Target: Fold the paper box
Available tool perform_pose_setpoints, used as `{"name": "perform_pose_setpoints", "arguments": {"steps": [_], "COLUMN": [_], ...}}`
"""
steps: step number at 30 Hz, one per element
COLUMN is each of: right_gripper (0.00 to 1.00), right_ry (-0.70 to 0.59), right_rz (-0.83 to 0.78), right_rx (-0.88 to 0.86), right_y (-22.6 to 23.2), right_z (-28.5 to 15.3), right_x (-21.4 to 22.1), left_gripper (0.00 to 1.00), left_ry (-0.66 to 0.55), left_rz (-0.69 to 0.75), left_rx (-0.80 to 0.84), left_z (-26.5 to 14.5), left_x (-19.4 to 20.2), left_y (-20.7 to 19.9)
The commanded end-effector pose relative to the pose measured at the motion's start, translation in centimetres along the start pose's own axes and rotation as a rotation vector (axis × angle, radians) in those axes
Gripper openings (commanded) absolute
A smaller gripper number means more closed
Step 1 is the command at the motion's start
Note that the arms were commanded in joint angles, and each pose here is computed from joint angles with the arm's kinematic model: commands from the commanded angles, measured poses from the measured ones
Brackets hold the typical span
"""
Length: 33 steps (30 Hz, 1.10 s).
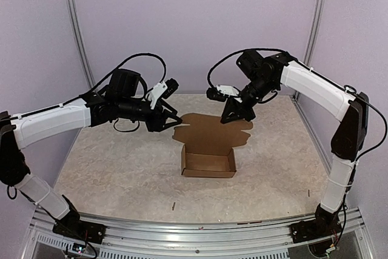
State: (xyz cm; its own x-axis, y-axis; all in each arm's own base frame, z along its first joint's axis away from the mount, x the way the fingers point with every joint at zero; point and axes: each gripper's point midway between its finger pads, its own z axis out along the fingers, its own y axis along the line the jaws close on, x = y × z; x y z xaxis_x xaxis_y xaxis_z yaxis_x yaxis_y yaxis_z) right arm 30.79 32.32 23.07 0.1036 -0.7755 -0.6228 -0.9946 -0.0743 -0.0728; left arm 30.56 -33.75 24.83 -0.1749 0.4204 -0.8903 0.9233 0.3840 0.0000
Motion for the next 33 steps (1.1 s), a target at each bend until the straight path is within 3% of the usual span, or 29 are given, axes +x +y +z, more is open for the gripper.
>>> {"name": "perform_pose_setpoints", "arguments": {"steps": [1, 5, 11, 14, 20, 33], "right_gripper": [0.00, 0.00, 0.00, 0.00, 0.00, 0.00], "right_ry": [-0.026, -0.020, -0.017, -0.025, -0.022, -0.017], "right_rz": [-0.002, -0.002, -0.026, -0.036, -0.018, 0.039], "right_rx": [-0.002, 0.001, -0.013, -0.021, -0.008, 0.025], "right_y": [0.1, 0.0, 0.8, 1.2, 0.5, -1.2], "right_z": [-0.3, -0.2, -0.4, -0.3, 0.0, 0.4], "right_x": [-1.1, -0.9, -0.8, -1.1, -1.5, -2.1], "left_gripper": [0.45, 0.44, 0.43, 0.41, 0.41, 0.42], "left_ry": [-0.043, -0.044, -0.083, -0.047, -0.002, -0.036], "left_rz": [0.040, 0.049, 0.019, -0.029, -0.015, 0.013], "left_rx": [0.035, 0.032, -0.122, -0.171, -0.090, 0.069], "left_z": [-0.1, -0.3, -3.5, -3.3, 0.2, -0.2], "left_x": [-1.5, -1.6, -2.6, -2.1, -0.9, -1.8], "left_y": [-0.9, -0.9, 3.3, 5.0, 3.3, -0.5]}}
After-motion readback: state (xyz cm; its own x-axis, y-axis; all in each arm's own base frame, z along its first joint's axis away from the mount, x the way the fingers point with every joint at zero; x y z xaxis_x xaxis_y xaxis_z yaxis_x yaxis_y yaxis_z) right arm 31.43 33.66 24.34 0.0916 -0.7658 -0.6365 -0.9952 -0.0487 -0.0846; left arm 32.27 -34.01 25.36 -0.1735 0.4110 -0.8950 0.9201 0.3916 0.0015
